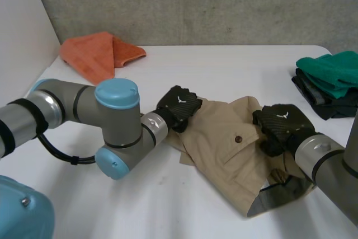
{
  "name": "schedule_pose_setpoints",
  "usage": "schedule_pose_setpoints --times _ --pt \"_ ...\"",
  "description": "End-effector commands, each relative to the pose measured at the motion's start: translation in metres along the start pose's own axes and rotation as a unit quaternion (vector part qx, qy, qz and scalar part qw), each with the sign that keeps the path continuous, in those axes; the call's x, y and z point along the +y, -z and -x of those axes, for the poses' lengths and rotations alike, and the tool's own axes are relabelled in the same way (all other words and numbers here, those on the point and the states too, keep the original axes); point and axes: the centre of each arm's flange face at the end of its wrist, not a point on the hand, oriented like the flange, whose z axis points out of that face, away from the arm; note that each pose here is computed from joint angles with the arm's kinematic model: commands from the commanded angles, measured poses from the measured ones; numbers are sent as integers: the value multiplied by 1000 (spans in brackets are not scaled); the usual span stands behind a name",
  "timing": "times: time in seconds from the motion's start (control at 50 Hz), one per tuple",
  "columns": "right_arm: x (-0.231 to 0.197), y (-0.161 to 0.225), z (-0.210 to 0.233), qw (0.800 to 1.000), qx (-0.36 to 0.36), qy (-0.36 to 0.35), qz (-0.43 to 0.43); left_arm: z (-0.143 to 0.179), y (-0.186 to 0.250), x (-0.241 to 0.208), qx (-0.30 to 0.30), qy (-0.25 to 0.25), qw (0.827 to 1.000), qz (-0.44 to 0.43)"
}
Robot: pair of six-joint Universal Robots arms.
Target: Fold the laundry.
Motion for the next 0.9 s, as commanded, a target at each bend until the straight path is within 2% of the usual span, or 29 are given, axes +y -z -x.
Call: schedule_pose_setpoints --times 0.02,0.16,0.3,0.38,0.54,0.66,0.76,0.9 --pt "-18 -11 -28 997 32 66 -31 17 27 -34 -43 1 999 -9" --pt "-70 -8 -49 988 70 84 -110 36 78 -95 -102 22 993 -55" --pt "-115 -1 -63 975 94 97 -175 32 126 -137 -108 69 986 -108" --pt "-122 -8 -65 975 90 99 -178 19 131 -134 -92 86 987 -102" --pt "-78 -71 -54 989 48 90 -110 0 101 -86 -83 97 992 -26" --pt "-57 -99 -39 992 31 90 -85 -3 76 -63 -98 97 990 7" --pt "-64 -98 -43 991 54 89 -87 3 73 -60 -108 101 989 9" --pt "-89 -55 -49 988 76 84 -103 16 102 -74 -124 106 987 11"
